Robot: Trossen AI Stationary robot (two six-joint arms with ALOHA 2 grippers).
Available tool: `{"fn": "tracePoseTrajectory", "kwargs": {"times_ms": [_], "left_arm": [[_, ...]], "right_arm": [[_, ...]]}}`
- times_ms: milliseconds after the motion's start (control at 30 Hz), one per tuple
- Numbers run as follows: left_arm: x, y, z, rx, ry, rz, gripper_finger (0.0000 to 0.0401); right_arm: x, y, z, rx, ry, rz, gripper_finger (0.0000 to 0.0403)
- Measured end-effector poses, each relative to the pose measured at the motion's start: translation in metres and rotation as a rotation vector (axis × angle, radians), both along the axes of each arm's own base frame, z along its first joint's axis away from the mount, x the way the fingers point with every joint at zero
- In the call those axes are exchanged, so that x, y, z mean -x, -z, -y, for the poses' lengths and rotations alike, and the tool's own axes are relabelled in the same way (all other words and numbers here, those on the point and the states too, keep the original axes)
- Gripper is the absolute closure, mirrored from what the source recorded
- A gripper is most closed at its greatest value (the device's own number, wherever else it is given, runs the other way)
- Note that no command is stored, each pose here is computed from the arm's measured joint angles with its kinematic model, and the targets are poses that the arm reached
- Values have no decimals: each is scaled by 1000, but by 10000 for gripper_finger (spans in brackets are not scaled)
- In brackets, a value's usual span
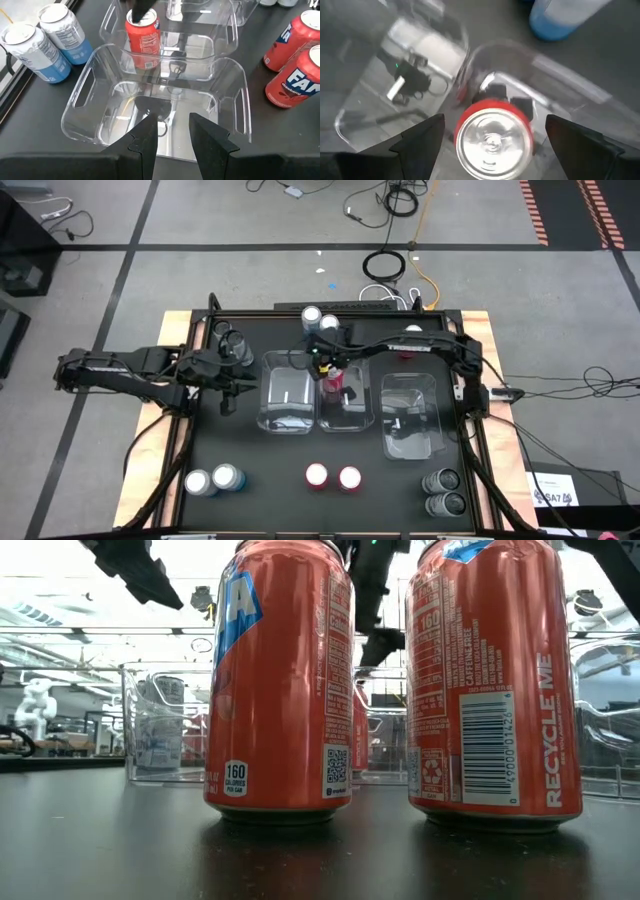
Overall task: Sort soda cans
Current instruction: Put the orange soda can into the center transparent bin
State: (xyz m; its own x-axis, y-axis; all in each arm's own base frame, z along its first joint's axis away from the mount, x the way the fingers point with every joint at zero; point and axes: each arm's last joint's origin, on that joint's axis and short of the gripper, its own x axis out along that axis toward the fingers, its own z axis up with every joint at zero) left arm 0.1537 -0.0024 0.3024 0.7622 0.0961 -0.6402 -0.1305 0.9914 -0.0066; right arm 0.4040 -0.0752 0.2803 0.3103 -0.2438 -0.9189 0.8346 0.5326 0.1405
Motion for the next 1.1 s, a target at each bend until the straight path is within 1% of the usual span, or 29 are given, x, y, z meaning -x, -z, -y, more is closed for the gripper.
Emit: {"fn": "tracePoseTrajectory", "kwargs": {"times_ms": [100,167,233,333,433,500,600,700,800,900,967,1033,1100], "left_arm": [[0,0,0,-12,10,-1,278],[0,0,0,-15,13,-1,278],[0,0,0,-15,13,-1,278],[0,0,0,-15,13,-1,278],[0,0,0,-15,13,-1,278],[0,0,0,-15,12,-1,278],[0,0,0,-16,12,0,278],[0,0,0,-15,11,0,278],[0,0,0,-16,9,0,278],[0,0,0,-20,5,0,278],[0,0,0,-22,3,0,278],[0,0,0,-22,2,1,278],[0,0,0,-22,2,1,278]], "right_arm": [[11,-20,-3,33,6,35,63],[23,-38,-6,72,20,48,62],[42,-53,-9,122,85,18,62],[75,-69,-8,168,226,-83,62],[108,-81,0,152,347,-191,62],[120,-84,8,146,370,-165,62],[143,-81,23,108,418,-155,62],[171,-72,32,84,510,-225,62],[191,-64,35,73,556,-202,62],[201,-52,42,47,581,-148,62],[203,-40,48,26,573,-118,62],[203,-27,55,3,562,-108,62],[204,-13,60,-8,567,-131,62]]}}
